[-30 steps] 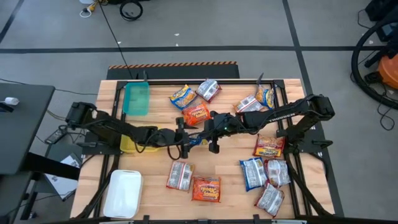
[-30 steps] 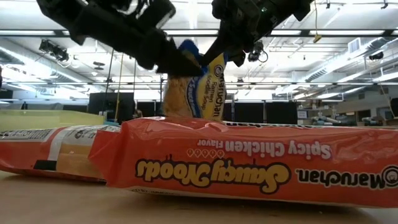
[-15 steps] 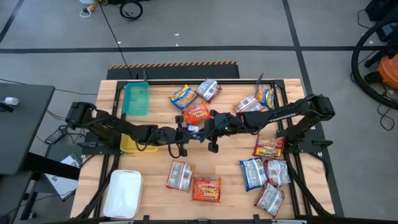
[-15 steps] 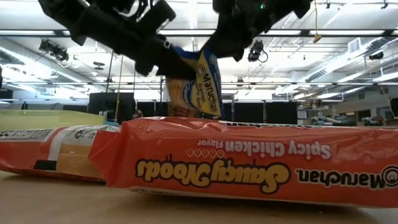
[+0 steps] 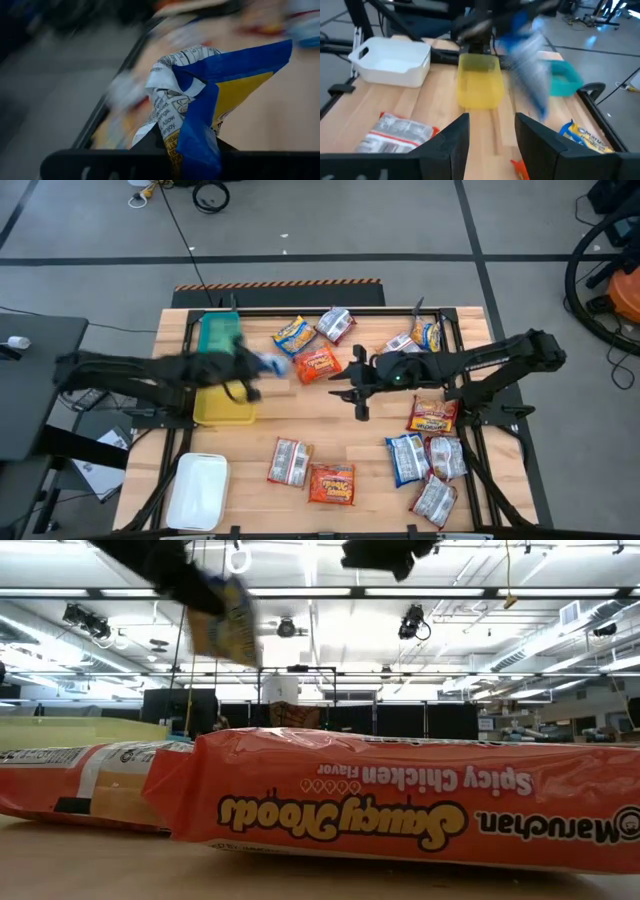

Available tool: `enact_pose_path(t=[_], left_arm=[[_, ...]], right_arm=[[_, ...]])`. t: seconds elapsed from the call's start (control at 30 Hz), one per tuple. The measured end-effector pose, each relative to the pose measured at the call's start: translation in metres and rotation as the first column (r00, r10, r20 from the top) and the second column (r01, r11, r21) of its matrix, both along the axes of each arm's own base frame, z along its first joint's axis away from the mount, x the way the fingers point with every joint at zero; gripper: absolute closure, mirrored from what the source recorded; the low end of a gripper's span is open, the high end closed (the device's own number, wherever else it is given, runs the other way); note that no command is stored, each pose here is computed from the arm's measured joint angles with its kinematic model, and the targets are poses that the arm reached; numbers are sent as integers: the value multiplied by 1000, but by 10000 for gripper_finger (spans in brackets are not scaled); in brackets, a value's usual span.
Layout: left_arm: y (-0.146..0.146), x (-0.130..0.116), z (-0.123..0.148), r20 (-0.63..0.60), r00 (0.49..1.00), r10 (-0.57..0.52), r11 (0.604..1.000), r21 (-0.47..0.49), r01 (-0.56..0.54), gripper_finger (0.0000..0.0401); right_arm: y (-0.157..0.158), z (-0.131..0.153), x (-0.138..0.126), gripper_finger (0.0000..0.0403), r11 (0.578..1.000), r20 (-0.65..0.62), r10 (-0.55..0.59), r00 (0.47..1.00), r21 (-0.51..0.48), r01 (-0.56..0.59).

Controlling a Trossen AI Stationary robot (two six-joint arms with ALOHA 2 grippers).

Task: Sort Maruchan noodles
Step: Put the blue noodle pack into the green bin

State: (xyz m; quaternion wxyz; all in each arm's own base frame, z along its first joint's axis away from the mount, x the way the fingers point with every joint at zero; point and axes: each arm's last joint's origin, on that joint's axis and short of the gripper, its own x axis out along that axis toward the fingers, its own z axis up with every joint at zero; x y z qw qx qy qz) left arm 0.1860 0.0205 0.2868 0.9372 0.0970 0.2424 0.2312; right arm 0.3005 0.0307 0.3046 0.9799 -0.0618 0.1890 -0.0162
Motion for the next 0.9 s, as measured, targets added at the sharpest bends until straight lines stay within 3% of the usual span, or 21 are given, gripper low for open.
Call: enact_pose_path(t=[0.13,0.3,0.5,0.6,0.83,0.9], left_arm=[[32,-43,9,-53,965,258,960,-102,-262,387],[63,-65,6,-71,927,368,887,-271,-373,387],[98,-79,-11,-220,811,543,761,-281,-585,386],[108,-83,-18,-277,765,582,710,-287,-643,386],[114,-88,-43,-357,712,605,641,-312,-701,386],[115,-87,-46,-355,720,596,645,-323,-693,386]], right_arm=[[2,-18,3,240,1000,-25,6,1000,-3,-6],[3,-36,8,240,1000,-13,3,1000,14,-3],[10,-57,12,240,998,-44,34,998,45,-32],[14,-64,11,240,997,-67,39,997,67,-34],[23,-70,11,241,996,-84,61,995,74,-55],[23,-70,11,241,996,-83,64,995,74,-58]])
